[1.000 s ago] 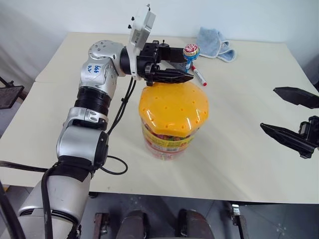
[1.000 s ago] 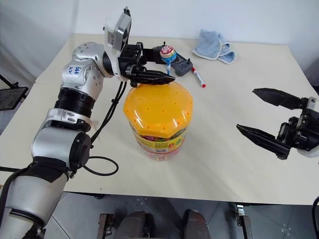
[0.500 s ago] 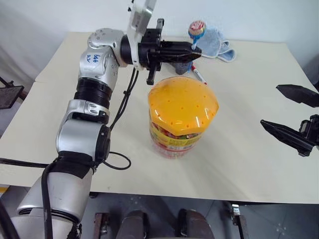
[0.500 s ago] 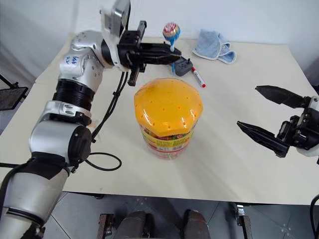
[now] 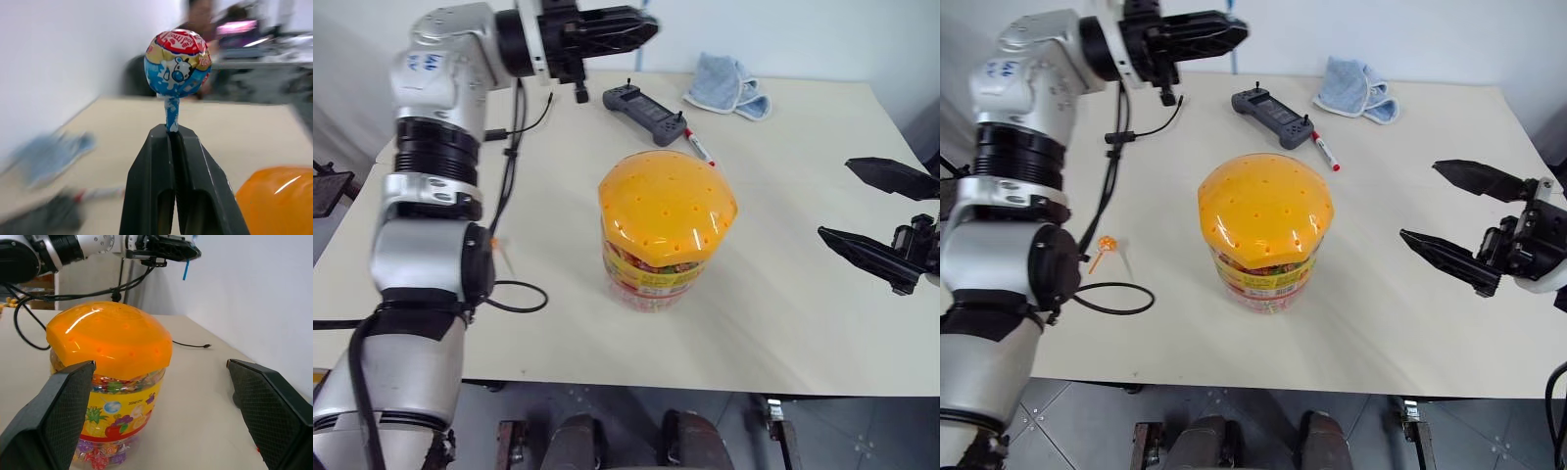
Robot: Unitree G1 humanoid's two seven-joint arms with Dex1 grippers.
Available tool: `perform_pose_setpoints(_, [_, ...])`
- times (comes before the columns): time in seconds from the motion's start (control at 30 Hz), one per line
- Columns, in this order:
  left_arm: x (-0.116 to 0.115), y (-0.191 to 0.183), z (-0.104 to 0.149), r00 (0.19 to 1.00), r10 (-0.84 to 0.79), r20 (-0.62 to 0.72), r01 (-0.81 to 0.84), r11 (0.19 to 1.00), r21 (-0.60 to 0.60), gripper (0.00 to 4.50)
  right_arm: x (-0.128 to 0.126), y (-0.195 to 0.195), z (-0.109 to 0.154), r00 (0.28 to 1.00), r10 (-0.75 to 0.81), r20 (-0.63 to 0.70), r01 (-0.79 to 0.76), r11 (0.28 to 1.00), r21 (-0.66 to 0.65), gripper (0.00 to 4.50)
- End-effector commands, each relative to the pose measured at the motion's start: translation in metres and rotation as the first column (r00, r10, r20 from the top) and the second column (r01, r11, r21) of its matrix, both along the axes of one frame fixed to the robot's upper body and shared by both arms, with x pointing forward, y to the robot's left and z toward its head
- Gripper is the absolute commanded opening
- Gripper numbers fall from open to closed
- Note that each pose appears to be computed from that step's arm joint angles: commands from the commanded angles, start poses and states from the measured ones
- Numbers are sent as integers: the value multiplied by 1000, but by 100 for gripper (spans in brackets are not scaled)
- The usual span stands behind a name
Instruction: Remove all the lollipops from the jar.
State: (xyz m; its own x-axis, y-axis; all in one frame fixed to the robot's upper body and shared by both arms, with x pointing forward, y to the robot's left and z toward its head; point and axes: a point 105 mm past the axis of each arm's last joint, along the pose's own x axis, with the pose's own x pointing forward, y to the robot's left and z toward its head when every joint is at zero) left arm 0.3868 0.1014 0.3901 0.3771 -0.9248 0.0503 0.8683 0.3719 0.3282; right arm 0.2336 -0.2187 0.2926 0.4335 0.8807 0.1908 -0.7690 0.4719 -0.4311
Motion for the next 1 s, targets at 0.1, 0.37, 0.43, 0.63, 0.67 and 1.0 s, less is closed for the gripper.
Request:
perform_pose_setpoints(0.1, [21, 67, -28, 904, 405, -137, -389, 913, 125, 5, 3, 2, 8, 999, 40, 28, -39, 999, -32, 450])
perform_pose_setpoints(0.37, [21, 188, -112, 402, 866, -297, -750, 497, 436, 5, 14, 5, 6, 997, 78, 12, -78, 996, -37, 450])
perform_pose_setpoints(0.43, [17, 216, -129, 256, 920, -296, -788, 376, 488, 5, 17, 6, 6, 996, 88, 10, -87, 995, -39, 450])
perform_pose_setpoints(0.63, [9, 260, -165, 0, 958, -288, -813, 168, 557, 5, 22, 8, 6, 994, 107, 10, -107, 993, -44, 450])
perform_pose_setpoints(0.67, [8, 263, -168, -18, 958, -287, -812, 153, 563, 5, 22, 8, 6, 994, 108, 10, -107, 993, -44, 450])
perform_pose_setpoints(1.0, [-2, 278, -178, -155, 932, -327, -811, 69, 581, 125, 21, 7, 7, 994, 105, 14, -104, 993, -52, 450])
